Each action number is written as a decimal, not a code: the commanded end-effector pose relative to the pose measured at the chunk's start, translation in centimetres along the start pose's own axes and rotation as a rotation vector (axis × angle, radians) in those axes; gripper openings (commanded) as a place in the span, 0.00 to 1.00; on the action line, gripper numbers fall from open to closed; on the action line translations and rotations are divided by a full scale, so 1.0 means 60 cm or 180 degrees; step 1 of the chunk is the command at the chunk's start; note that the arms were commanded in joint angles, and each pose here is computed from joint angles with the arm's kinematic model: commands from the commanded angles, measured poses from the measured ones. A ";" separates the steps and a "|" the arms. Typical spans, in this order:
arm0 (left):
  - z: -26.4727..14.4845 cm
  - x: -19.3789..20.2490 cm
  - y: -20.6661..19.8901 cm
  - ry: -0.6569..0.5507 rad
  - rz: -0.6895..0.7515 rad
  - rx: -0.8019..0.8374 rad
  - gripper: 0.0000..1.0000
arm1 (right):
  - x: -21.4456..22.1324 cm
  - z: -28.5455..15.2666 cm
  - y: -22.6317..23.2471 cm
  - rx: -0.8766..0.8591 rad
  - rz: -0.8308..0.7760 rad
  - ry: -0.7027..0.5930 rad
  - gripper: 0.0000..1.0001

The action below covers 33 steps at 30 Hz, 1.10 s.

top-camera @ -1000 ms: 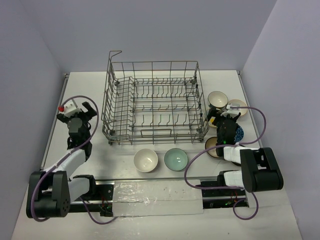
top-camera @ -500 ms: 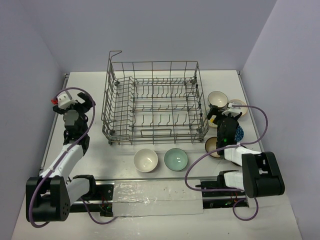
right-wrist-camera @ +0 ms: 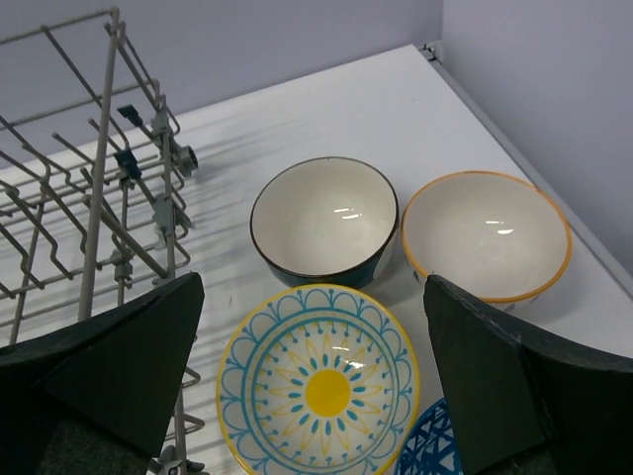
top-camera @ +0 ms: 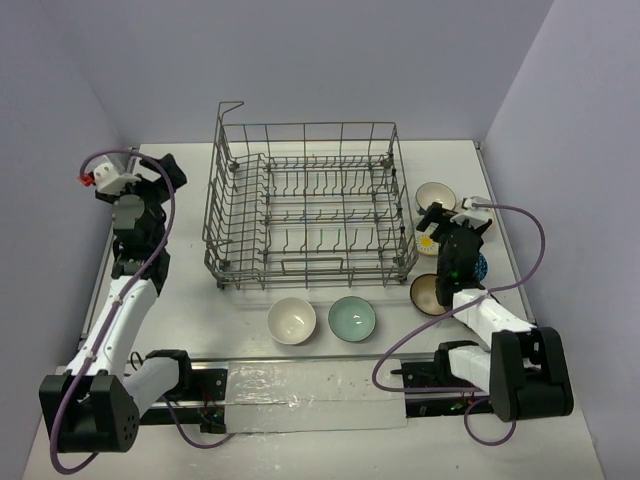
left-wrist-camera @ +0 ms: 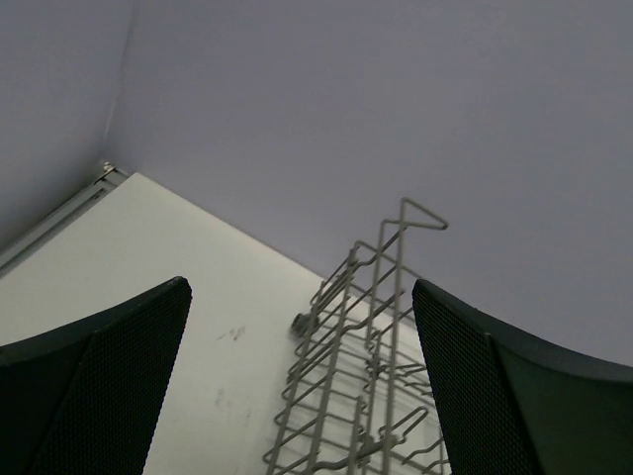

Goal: Load the bowls into the dish rack
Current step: Pick up the bowl from the center of the board.

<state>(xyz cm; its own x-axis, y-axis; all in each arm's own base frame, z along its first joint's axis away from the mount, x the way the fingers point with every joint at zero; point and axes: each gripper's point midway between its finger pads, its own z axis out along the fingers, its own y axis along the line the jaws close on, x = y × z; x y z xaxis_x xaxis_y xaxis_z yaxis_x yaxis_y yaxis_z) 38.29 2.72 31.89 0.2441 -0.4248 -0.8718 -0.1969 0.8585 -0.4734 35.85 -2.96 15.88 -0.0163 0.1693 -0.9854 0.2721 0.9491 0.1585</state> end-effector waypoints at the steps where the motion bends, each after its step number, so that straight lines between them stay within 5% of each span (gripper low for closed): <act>1: 0.000 -0.045 -0.049 -0.0024 -0.0294 0.0172 0.99 | -0.061 -0.002 -0.002 0.0093 0.0076 -0.0246 1.00; 12: 0.021 -0.029 -0.194 0.0628 -0.0244 0.1056 0.99 | -0.157 0.015 0.050 0.0210 0.0385 0.0220 1.00; 20: 0.011 -0.035 -0.205 0.0701 -0.0195 0.1107 0.99 | -0.243 -0.032 0.065 0.0020 0.0586 -0.0559 1.00; 24: 0.003 -0.030 -0.218 0.0722 -0.0177 0.1188 0.99 | -0.215 -0.006 0.073 0.0029 0.0440 -0.0121 1.00; 33: 0.013 0.024 -0.212 0.0936 -0.0171 0.1176 0.99 | -0.195 0.040 0.056 0.0191 0.0715 0.0185 1.00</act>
<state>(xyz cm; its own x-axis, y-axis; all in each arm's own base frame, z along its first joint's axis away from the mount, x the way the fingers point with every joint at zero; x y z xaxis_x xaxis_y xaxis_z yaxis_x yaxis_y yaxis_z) 41.32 -8.10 36.86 -0.0359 -0.4923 -0.8697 0.1604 0.8562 -0.4912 38.44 -1.59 25.83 -0.0352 0.3320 -0.9426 0.3274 0.8950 0.3030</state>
